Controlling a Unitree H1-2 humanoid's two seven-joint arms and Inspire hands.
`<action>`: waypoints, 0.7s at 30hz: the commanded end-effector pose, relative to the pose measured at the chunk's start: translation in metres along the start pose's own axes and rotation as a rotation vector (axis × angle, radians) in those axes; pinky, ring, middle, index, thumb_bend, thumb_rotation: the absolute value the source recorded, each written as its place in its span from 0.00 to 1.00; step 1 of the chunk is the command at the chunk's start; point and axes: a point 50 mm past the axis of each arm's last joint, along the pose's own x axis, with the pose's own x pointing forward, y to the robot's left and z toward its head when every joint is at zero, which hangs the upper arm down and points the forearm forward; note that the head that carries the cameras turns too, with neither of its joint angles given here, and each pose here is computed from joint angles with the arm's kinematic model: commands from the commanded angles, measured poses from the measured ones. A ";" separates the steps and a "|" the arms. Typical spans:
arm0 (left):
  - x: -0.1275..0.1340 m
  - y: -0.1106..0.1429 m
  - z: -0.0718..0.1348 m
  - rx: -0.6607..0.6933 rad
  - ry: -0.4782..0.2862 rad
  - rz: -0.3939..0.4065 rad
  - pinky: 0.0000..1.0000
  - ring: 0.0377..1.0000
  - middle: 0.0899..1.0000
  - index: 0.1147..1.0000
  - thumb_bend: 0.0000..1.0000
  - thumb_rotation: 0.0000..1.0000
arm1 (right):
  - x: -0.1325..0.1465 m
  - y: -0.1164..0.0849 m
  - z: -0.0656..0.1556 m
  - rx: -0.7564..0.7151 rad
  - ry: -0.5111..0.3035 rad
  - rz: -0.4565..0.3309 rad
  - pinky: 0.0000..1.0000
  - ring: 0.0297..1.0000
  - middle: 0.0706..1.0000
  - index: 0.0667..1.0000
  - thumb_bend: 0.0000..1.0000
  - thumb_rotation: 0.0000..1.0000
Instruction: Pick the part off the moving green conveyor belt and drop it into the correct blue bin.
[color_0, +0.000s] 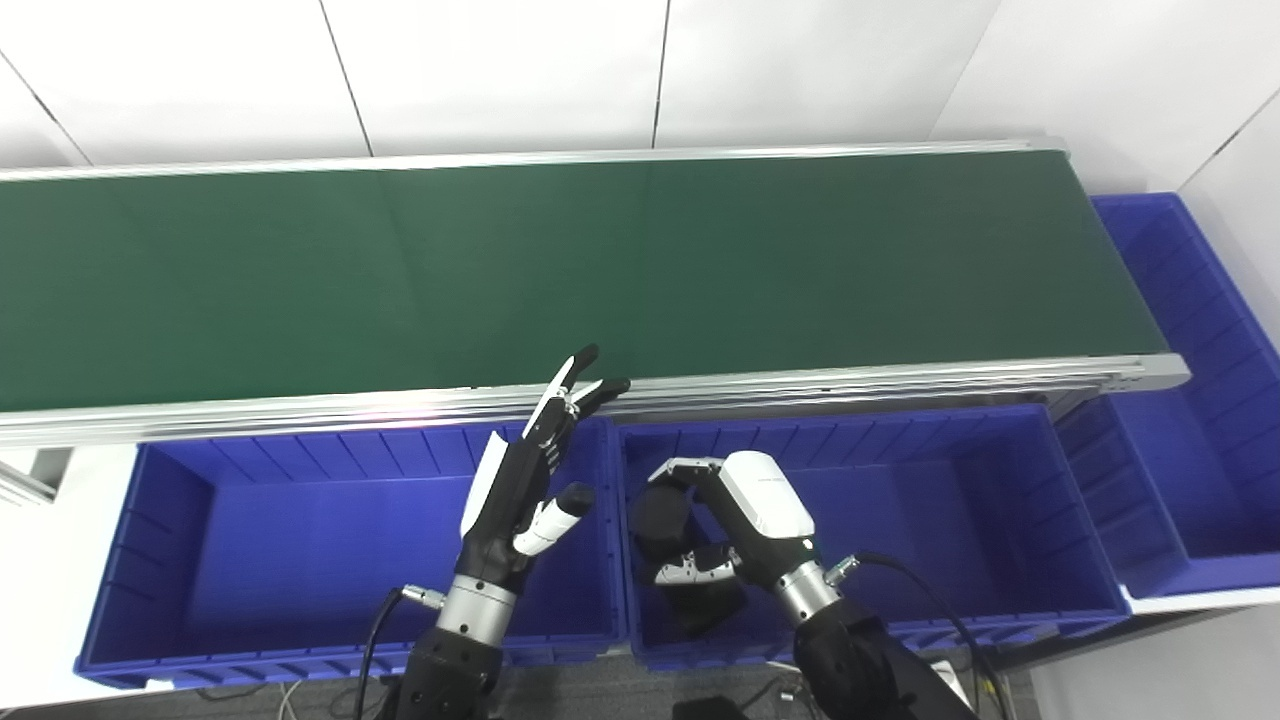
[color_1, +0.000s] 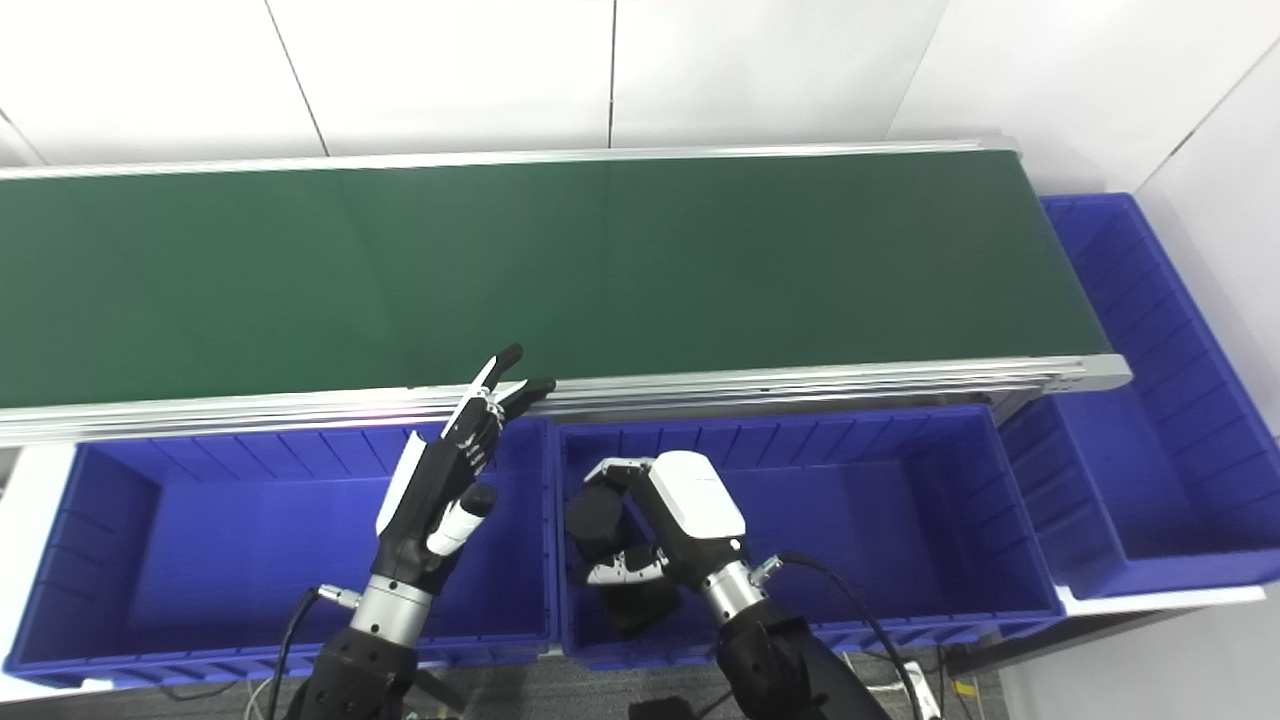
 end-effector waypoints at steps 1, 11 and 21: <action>0.005 -0.003 0.009 -0.012 -0.061 -0.009 0.91 0.86 0.82 0.95 0.83 0.90 | 0.008 -0.009 0.011 0.013 -0.065 -0.036 0.60 0.70 0.75 0.72 0.89 0.31; 0.004 -0.002 0.007 -0.010 -0.052 -0.007 0.91 0.86 0.82 0.95 0.83 0.90 | 0.008 -0.011 0.012 0.023 -0.066 -0.031 0.59 0.70 0.77 0.73 0.93 0.33; 0.002 0.002 -0.002 -0.017 -0.019 -0.015 0.91 0.85 0.82 0.95 0.84 0.89 | 0.008 -0.023 0.035 0.041 -0.155 -0.082 0.55 0.66 0.74 0.73 0.90 0.41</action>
